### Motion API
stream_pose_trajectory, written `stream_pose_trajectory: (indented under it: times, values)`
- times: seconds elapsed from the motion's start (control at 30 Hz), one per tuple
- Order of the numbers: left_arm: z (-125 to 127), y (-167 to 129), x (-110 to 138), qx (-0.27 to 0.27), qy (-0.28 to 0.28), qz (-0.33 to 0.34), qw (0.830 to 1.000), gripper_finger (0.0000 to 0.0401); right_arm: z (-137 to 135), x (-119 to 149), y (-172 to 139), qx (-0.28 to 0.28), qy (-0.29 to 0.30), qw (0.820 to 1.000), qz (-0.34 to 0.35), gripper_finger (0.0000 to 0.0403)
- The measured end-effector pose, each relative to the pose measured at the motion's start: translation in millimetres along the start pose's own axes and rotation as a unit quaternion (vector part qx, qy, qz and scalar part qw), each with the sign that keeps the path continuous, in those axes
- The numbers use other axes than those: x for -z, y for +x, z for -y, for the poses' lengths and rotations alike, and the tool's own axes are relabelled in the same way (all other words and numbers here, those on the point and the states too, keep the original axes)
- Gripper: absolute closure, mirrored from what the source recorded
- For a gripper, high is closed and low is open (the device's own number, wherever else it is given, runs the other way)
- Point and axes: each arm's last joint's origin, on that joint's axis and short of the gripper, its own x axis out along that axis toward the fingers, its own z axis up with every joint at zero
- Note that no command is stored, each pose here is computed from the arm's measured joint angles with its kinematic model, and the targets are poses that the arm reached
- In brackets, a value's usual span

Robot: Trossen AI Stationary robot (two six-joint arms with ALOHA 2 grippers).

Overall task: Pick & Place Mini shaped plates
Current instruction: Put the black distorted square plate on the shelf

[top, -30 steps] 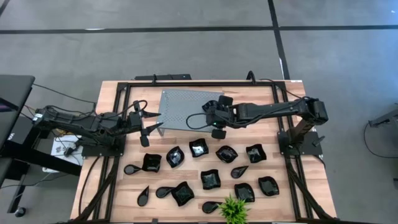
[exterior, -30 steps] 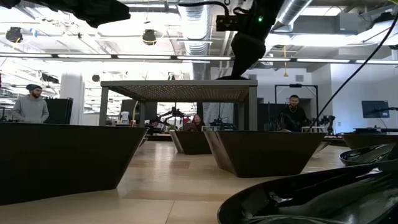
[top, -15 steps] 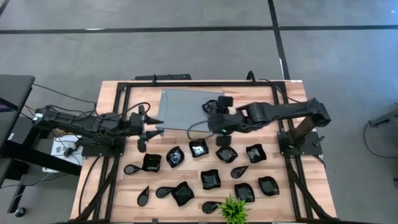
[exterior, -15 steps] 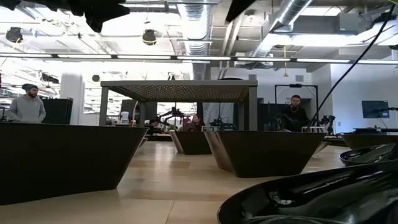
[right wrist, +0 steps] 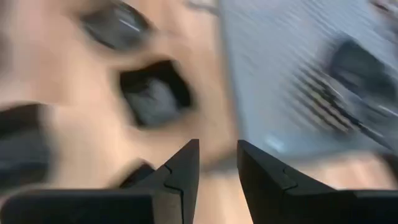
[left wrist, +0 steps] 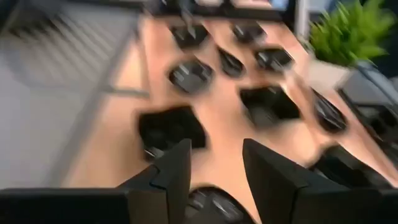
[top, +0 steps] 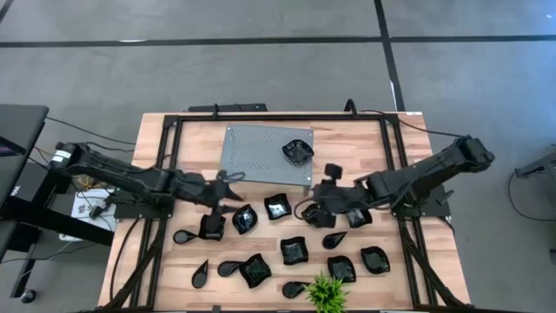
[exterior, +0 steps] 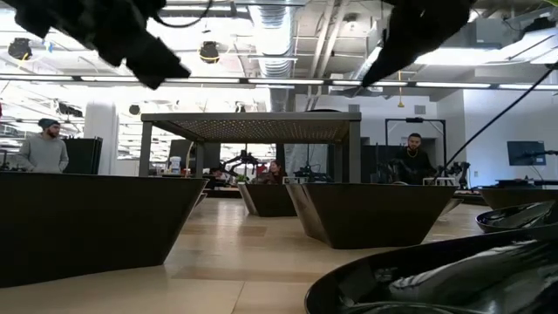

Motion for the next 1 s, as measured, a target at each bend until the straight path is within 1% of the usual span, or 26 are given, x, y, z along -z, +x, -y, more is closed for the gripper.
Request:
stream_pose_trajectory:
  times: [0.07,0.1,0.17,0.23,0.3,0.4,0.47,0.53,0.63,0.73,0.8,1.0]
  values:
    - [3.7,9.4,7.6,0.031,-0.009,-0.033,0.999,0.0243,0.9,1.4,-1.6,-0.04,-0.019,0.998,0.034,0.0301]
    - [6.1,13.7,11.7,0.043,-0.007,-0.051,0.998,0.0239,1.7,0.9,-2.7,-0.05,-0.027,0.997,0.049,0.0301]
    - [11.8,19.7,21.5,0.07,0.022,-0.09,0.993,0.0231,4.4,1.4,-5.4,-0.052,-0.037,0.995,0.072,0.0301]
    - [17.0,22.4,32.7,0.084,0.055,-0.137,0.985,0.0226,7.2,1.9,-7.6,-0.05,-0.033,0.994,0.089,0.0301]
    - [20.6,22.5,42.5,0.087,0.062,-0.181,0.978,0.0222,8.6,4.1,-9.2,-0.051,-0.023,0.994,0.089,0.0301]
    - [26.9,17.5,53.6,0.089,0.051,-0.238,0.966,0.0222,9.2,3.9,-10.3,-0.052,-0.013,0.994,0.091,0.0301]
    - [32.5,12.9,56.2,0.094,0.04,-0.253,0.962,0.0226,9.4,3.7,-10.6,-0.052,-0.013,0.994,0.092,0.0301]
    - [38.8,8.4,56.0,0.102,0.024,-0.254,0.962,0.0231,9.3,3.5,-10.8,-0.051,-0.021,0.994,0.093,0.0301]
    - [47.5,0.1,56.8,0.109,-0.008,-0.263,0.959,0.0236,10.1,3.3,-10.5,-0.049,-0.03,0.994,0.094,0.0301]
    - [53.5,-6.4,64.6,0.091,-0.036,-0.302,0.948,0.0237,11.2,3.1,-10.0,-0.046,-0.03,0.994,0.094,0.0301]
    - [58.4,-6.7,69.8,0.071,-0.037,-0.314,0.946,0.0237,12.5,3.0,-9.4,-0.043,-0.034,0.994,0.094,0.0301]
    - [69.9,-4.2,81.9,0.045,-0.016,-0.33,0.943,0.0238,17.5,1.8,-7.2,-0.033,-0.045,0.994,0.095,0.0301]
